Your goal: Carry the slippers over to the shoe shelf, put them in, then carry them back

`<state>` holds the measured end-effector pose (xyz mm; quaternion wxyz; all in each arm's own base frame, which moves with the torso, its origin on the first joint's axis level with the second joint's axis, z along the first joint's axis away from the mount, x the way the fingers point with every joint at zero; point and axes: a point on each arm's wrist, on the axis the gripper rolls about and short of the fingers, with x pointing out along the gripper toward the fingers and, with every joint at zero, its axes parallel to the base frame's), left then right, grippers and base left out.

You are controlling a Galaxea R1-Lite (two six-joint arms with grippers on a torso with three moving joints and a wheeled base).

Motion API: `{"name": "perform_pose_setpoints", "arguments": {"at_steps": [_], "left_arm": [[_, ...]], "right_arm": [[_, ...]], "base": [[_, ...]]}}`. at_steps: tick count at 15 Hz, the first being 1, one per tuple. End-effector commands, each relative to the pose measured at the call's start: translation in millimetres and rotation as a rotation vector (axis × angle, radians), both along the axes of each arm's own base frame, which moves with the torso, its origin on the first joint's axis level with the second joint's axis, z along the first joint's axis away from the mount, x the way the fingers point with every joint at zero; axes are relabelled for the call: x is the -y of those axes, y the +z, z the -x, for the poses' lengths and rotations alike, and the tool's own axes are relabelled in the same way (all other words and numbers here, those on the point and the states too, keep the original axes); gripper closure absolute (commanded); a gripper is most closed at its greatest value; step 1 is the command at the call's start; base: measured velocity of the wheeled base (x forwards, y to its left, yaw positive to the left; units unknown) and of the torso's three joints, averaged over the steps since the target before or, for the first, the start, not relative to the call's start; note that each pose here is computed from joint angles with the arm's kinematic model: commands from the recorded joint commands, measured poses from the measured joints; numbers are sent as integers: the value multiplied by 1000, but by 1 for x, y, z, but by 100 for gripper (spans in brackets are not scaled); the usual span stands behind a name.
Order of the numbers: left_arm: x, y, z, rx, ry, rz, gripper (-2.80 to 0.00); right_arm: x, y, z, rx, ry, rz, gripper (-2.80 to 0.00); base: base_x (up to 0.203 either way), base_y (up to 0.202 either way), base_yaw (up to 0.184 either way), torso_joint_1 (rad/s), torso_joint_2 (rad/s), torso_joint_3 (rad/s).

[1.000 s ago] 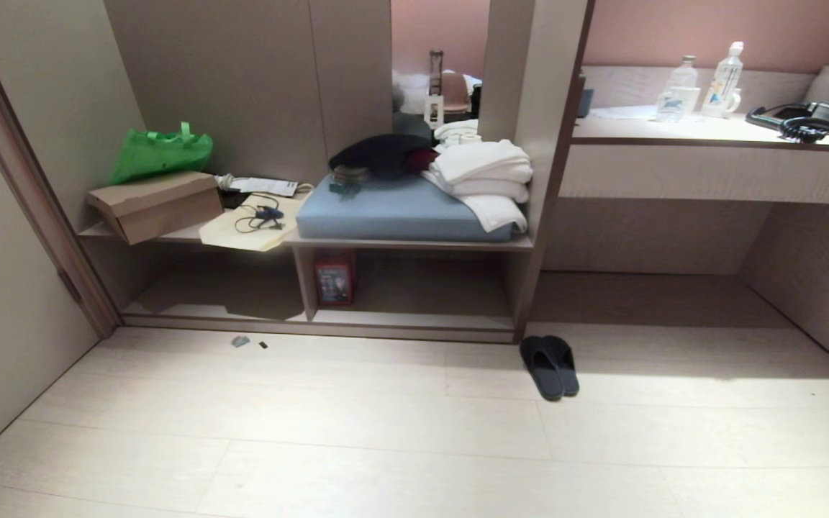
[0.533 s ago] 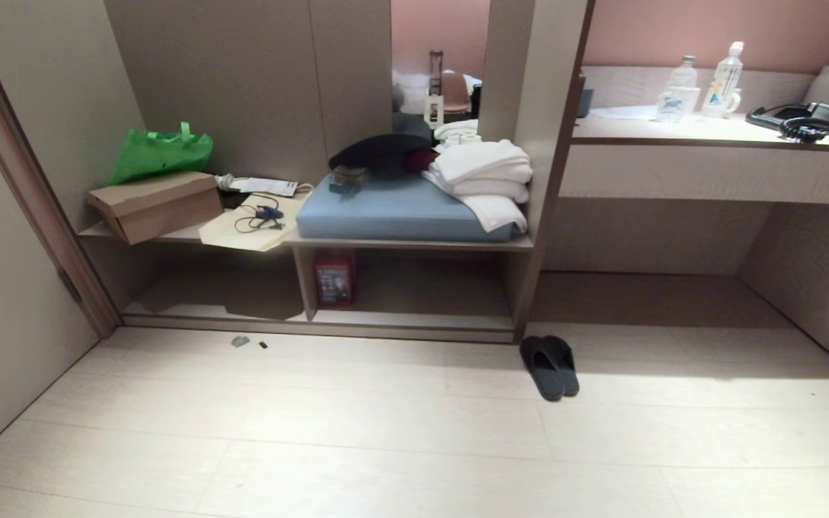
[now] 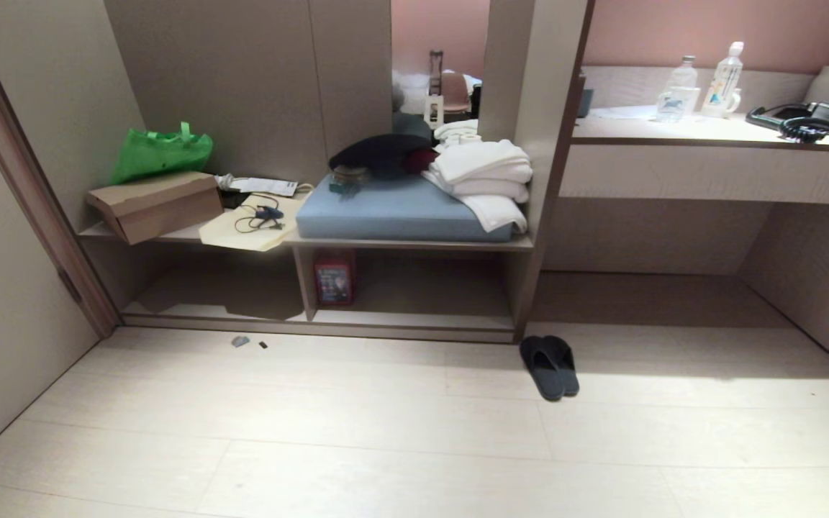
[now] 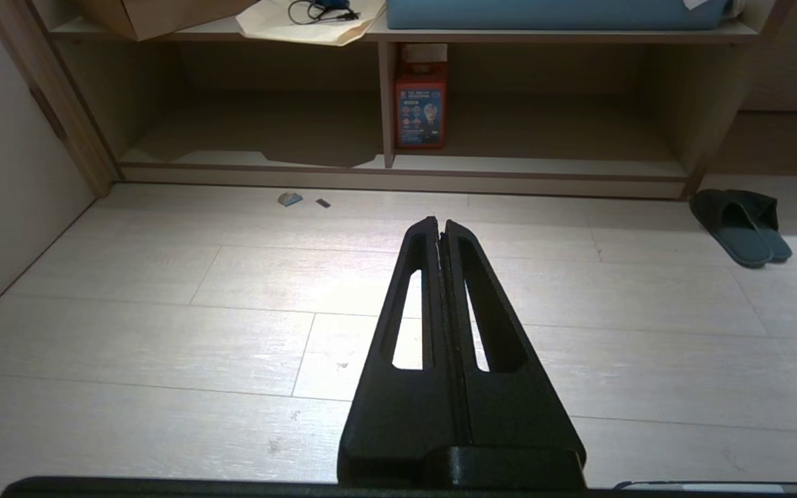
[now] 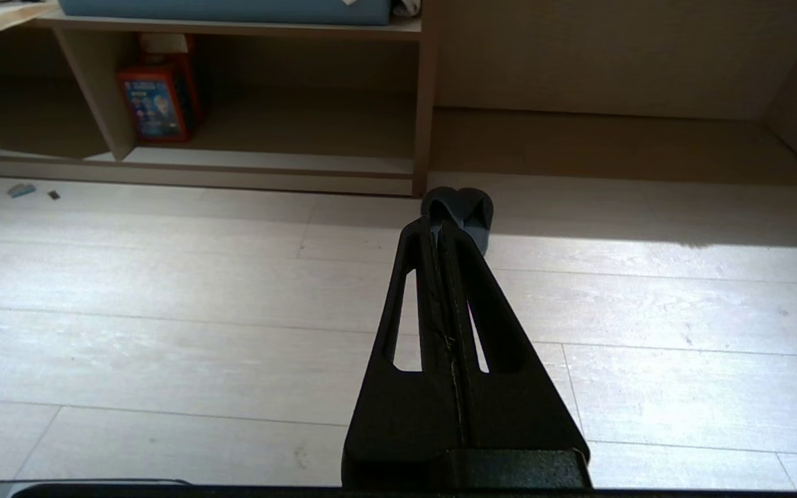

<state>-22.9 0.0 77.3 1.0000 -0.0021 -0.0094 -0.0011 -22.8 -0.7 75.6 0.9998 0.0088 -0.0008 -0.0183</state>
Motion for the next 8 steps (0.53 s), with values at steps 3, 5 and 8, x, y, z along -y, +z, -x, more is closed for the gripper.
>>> {"name": "perform_pose_setpoints", "arguments": {"at_steps": [3,5,8], "left_arm": [[0,-2,-1,-6,-1,0,0],[0,-2,-1,-6,-1,0,0],[0,-2,-1,-6,-1,0,0]], "right_arm": [[0,0,0,-1,0,1,0],[0,0,0,-1,0,1,0],[0,0,0,-1,0,1,0]], "base": [[0,0,0,0,0,0],[0,0,0,0,0,0],[0,0,0,0,0,0]]}}
